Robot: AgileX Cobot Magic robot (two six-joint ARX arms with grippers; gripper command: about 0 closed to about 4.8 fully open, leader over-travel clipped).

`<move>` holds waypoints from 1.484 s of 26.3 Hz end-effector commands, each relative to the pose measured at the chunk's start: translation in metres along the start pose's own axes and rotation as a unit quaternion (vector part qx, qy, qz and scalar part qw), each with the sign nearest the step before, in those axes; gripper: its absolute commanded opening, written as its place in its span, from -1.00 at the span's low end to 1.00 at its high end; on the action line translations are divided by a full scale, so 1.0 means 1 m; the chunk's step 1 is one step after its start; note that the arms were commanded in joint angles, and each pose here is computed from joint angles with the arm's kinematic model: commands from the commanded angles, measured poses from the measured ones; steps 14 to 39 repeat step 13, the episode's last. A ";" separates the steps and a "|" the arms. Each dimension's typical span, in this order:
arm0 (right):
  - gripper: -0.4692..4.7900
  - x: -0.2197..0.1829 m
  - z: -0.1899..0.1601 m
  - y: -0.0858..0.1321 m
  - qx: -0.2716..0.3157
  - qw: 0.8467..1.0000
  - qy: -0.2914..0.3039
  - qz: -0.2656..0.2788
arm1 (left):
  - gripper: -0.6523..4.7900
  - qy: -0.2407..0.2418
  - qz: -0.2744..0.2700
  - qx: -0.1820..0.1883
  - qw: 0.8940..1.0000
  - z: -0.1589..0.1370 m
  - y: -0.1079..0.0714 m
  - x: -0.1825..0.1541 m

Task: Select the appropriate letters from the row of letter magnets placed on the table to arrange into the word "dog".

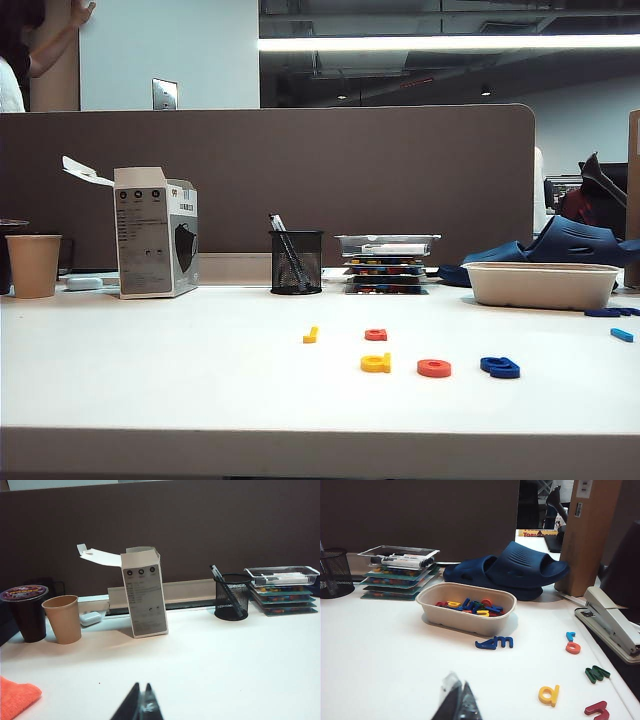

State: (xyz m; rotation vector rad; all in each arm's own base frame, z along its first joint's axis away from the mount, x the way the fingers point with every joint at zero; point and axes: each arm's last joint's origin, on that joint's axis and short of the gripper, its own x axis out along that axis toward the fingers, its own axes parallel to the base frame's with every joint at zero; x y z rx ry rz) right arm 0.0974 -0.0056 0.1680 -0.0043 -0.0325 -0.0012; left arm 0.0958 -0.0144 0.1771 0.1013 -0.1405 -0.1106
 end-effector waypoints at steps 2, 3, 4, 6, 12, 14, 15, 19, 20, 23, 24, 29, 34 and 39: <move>-0.84 0.000 -0.001 0.000 -0.002 1.000 -0.005 0.001 | -0.78 0.002 -0.001 -0.001 1.000 0.001 0.000 0.000; -0.84 0.000 -0.001 0.000 -0.002 1.000 -0.005 0.001 | -0.78 0.003 -0.001 -0.001 1.000 0.001 0.000 0.000; -0.84 0.000 -0.001 0.000 -0.002 1.000 -0.005 0.001 | -0.78 0.003 -0.001 -0.001 1.000 0.001 0.000 0.000; -0.84 0.000 -0.001 0.000 -0.002 1.000 -0.005 0.001 | -0.78 0.002 -0.001 -0.001 1.000 0.001 0.000 0.000; -0.84 0.000 -0.001 0.000 -0.002 1.000 -0.005 0.001 | -0.78 0.003 -0.001 -0.001 1.000 0.001 0.000 0.000; -0.84 0.000 -0.001 0.000 -0.002 1.000 -0.005 0.001 | -0.78 0.003 -0.001 -0.001 1.000 0.001 0.000 0.000; -0.84 0.000 -0.001 0.000 -0.002 1.000 -0.005 0.001 | -0.78 0.003 -0.001 -0.001 1.000 0.001 0.000 0.000; -0.84 0.000 -0.001 0.000 -0.002 1.000 -0.005 0.001 | -0.78 0.003 -0.001 -0.001 1.000 0.001 0.000 0.000; -0.84 0.000 -0.001 0.000 -0.002 1.000 -0.005 0.001 | -0.78 0.003 -0.001 -0.001 1.000 0.001 0.000 0.000; -0.84 0.000 -0.001 0.000 -0.002 1.000 -0.005 0.001 | -0.78 0.003 -0.001 -0.001 1.000 0.001 0.000 0.000; -0.84 0.000 -0.001 0.000 -0.002 1.000 -0.005 0.001 | -0.78 0.003 -0.001 -0.001 1.000 0.001 0.000 0.000; -0.84 0.000 -0.001 0.000 -0.002 1.000 -0.005 0.001 | -0.78 0.003 -0.001 -0.001 1.000 0.001 0.000 0.000; -0.84 0.000 -0.001 0.000 -0.002 1.000 -0.005 0.001 | -0.78 0.003 -0.001 -0.001 1.000 0.001 0.000 0.000; -0.84 0.000 -0.001 0.000 -0.002 1.000 -0.005 0.001 | -0.78 0.003 -0.001 -0.001 1.000 0.001 0.000 0.000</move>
